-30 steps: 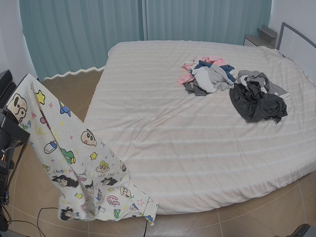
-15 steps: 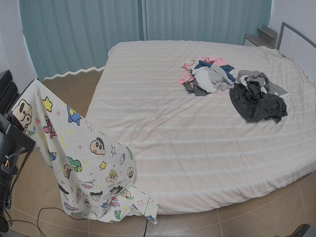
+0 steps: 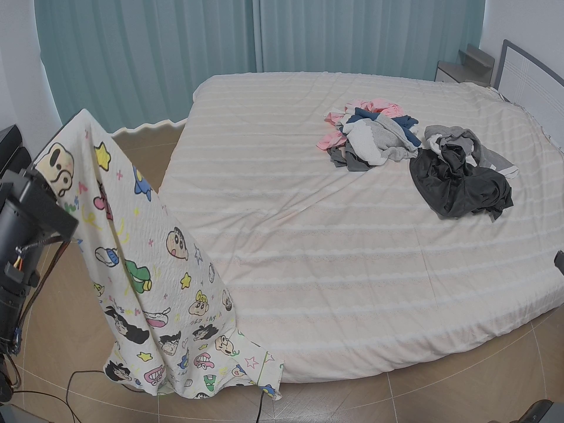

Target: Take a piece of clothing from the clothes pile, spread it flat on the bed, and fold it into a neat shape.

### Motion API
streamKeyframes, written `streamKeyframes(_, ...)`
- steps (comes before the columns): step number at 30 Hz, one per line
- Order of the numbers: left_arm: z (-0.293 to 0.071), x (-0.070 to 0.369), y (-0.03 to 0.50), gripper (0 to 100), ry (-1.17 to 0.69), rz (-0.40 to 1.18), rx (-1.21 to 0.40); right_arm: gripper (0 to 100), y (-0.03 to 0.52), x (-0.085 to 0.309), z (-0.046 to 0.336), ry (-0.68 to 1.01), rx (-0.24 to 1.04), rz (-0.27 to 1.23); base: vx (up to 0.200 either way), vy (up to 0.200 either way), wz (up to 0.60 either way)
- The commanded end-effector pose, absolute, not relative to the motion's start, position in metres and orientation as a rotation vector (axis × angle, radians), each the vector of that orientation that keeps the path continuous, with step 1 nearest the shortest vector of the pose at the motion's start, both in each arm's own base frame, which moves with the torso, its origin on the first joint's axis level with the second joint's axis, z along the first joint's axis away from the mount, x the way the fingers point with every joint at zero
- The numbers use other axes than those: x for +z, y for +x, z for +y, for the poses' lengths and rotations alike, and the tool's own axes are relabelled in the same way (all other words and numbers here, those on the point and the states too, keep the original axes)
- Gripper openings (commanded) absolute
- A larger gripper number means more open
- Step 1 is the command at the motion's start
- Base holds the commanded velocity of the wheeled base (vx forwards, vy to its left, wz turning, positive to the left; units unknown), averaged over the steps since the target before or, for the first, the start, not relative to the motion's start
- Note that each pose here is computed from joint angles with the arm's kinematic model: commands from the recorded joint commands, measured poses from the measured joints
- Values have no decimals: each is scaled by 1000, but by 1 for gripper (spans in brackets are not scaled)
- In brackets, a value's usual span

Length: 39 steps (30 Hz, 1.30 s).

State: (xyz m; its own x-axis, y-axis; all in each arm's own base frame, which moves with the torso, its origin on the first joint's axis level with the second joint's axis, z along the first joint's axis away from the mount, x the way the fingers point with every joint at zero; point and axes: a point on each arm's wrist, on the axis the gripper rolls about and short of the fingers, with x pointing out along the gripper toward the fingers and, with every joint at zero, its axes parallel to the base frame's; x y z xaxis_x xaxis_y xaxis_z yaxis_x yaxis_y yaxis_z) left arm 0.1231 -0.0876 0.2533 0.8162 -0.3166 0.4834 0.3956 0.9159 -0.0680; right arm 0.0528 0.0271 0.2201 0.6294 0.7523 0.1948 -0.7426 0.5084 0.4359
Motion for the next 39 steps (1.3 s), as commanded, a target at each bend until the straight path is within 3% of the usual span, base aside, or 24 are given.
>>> streamKeyframes(1,-110,282,134,0,-171,-452,-444,0,75,213,33,529,884,122,0,0,0)
streamKeyframes(12,-136,335,137,0,-385,-322,-586,0,125,206,66,527,968,344,0,0,0)
streamKeyframes(15,-147,357,146,0,-495,-269,-613,0,133,194,90,483,1047,443,0,0,0)
streamKeyframes(20,-162,377,151,0,-643,-255,-665,0,158,167,128,354,1035,552,0,0,0)
streamKeyframes(21,-166,375,153,0,-652,-244,-667,100,162,163,138,326,1035,565,0,0,0)
streamKeyframes(26,-177,367,163,0,-664,-206,-668,100,164,137,189,247,1095,606,0,0,0)
streamKeyframes(30,-178,367,160,0,-689,-198,-680,100,170,115,231,231,1078,531,0,0,0)
streamKeyframes(39,-176,370,164,0,-698,-214,-628,100,139,94,269,168,1142,554,0,0,0)
